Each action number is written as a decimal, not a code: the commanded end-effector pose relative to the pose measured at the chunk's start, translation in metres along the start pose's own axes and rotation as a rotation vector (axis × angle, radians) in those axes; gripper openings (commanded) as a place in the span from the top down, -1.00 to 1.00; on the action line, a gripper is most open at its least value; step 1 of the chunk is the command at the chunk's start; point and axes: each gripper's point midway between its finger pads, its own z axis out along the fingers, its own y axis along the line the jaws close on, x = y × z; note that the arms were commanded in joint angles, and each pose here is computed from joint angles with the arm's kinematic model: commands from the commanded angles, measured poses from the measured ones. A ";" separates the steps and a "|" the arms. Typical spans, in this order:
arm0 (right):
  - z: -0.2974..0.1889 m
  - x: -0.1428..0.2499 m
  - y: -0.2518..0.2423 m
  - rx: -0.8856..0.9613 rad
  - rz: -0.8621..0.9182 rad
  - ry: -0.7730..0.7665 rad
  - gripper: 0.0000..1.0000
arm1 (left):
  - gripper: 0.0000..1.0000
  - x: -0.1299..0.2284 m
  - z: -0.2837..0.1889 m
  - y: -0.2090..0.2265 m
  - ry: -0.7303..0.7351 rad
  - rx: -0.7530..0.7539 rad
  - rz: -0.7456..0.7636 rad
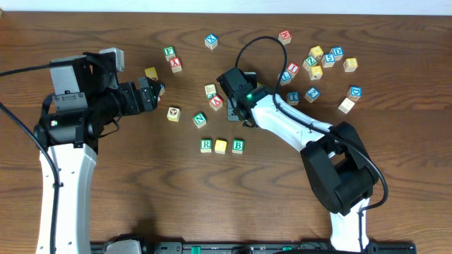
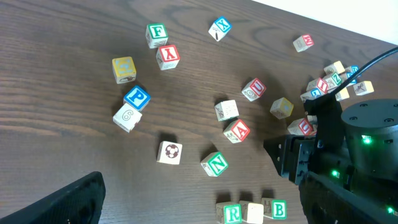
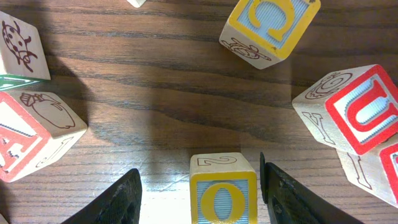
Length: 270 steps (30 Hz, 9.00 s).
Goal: Spell out ROBOT
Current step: 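Lower the right gripper around the yellow O block and close, then lift the yellow O block and carry it right of the B block, then lower the yellow O block onto the table right of the B block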
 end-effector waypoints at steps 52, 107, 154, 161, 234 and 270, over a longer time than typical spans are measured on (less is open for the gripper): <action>-0.012 -0.012 -0.003 0.026 -0.022 -0.037 0.55 | -0.96 -0.008 -0.005 -0.004 -0.022 0.013 0.017; -0.064 0.106 -0.020 0.023 -0.059 0.130 0.86 | -0.96 -0.008 -0.005 -0.004 -0.021 0.013 0.017; -0.059 0.101 -0.012 -0.007 -0.013 0.088 0.87 | -0.96 -0.008 -0.005 -0.004 -0.021 0.013 0.017; -0.058 0.100 -0.011 -0.010 -0.011 0.082 0.90 | -0.96 -0.008 -0.005 -0.004 -0.022 0.013 0.017; -0.053 0.100 0.016 -0.080 -0.079 0.029 0.76 | -0.95 -0.008 -0.005 -0.004 -0.022 0.013 0.017; -0.052 0.098 0.007 -0.036 -0.095 0.020 0.81 | -0.96 -0.008 -0.005 -0.004 -0.022 0.013 0.017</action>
